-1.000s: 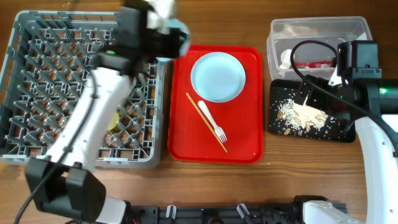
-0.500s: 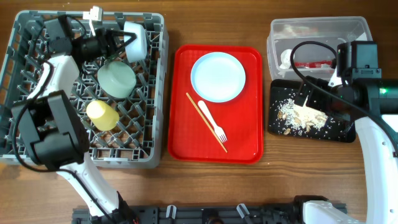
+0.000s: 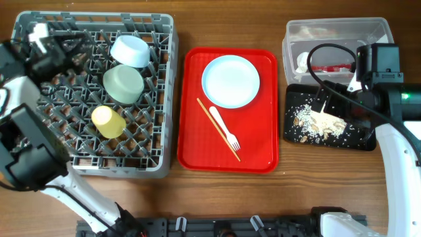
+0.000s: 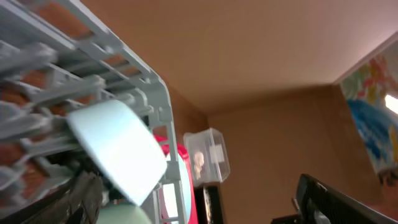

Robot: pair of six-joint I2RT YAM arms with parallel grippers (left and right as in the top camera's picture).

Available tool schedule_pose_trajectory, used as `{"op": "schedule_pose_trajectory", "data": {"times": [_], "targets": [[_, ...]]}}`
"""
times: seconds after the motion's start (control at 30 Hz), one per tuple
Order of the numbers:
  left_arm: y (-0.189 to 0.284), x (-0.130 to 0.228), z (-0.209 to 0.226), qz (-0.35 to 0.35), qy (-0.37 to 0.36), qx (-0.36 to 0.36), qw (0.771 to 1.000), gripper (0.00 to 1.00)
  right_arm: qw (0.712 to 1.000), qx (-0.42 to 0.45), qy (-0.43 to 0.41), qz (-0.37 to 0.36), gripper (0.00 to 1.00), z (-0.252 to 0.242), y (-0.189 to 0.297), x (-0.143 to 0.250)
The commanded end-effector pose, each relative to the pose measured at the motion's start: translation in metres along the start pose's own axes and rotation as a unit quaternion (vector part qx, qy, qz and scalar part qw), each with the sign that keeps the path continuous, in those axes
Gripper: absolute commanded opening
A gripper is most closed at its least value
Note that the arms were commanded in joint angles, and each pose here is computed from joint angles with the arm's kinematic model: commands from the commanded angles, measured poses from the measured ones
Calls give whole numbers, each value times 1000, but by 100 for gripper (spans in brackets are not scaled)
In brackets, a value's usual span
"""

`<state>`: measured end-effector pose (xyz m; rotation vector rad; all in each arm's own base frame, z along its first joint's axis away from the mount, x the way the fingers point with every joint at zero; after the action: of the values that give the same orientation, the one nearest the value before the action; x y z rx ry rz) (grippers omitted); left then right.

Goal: Sort waste into correct bins and load items into the dishwasher rack
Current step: 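Place the blue bowl upside down in the rack with the left gripper, then grasp the wooden chopstick on the red tray with the left gripper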

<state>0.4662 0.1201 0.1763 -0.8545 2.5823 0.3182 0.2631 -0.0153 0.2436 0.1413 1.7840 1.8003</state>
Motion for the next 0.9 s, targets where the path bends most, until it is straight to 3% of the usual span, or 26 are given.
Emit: {"op": "schedule_pose_trajectory", "data": {"times": [0.0, 0.1, 0.17, 0.23, 0.33, 0.43, 0.57, 0.63, 0.7, 0.73, 0.87], "targets": [[16, -14, -42, -13, -35, 8, 999, 100, 1000, 1, -3, 2, 100, 1, -1, -2], [12, -16, -76, -22, -46, -36, 998, 100, 1000, 1, -3, 2, 100, 1, -1, -2], [0, -1, -86, -18, -31, -121, 992, 100, 1000, 1, -3, 2, 100, 1, -1, -2], [-14, 30, -90, 17, -24, -232, 972, 100, 1000, 1, -3, 2, 100, 1, -1, -2], [-45, 99, -103, 112, -32, -388, 914, 100, 1000, 0, -3, 1, 100, 1, -1, -3], [-92, 179, -127, 242, -69, -401, 880, 100, 1000, 1, -3, 1, 100, 1, -1, -2], [-141, 255, -161, 347, -117, -338, 867, 100, 1000, 1, -2, 1, 100, 1, -1, -2], [-150, 278, -155, 342, -103, -404, 842, 100, 1000, 0, -2, 1, 100, 1, -1, -2], [-156, 296, -133, 292, -92, -517, 799, 100, 1000, 1, -2, 2, 100, 1, -1, -2], [-166, 321, -120, 294, -77, -549, 779, 100, 1000, 1, -2, 2, 100, 1, -1, -2], [-170, 352, -88, 312, -69, -597, 736, 100, 1000, 1, -2, 2, 100, 1, -1, -2]]}}
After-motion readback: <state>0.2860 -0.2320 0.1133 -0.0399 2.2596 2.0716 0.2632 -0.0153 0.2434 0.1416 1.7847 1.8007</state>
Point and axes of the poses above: each gripper's point midway between its finger pads, its own y axis back along the fingers, its own z axis along the line the jaws close on, x = y × z, the point moved 2 cm from there along y, back along the fingers, and after that the axes turned 8 degrees about -y, right-handed, at the moved point
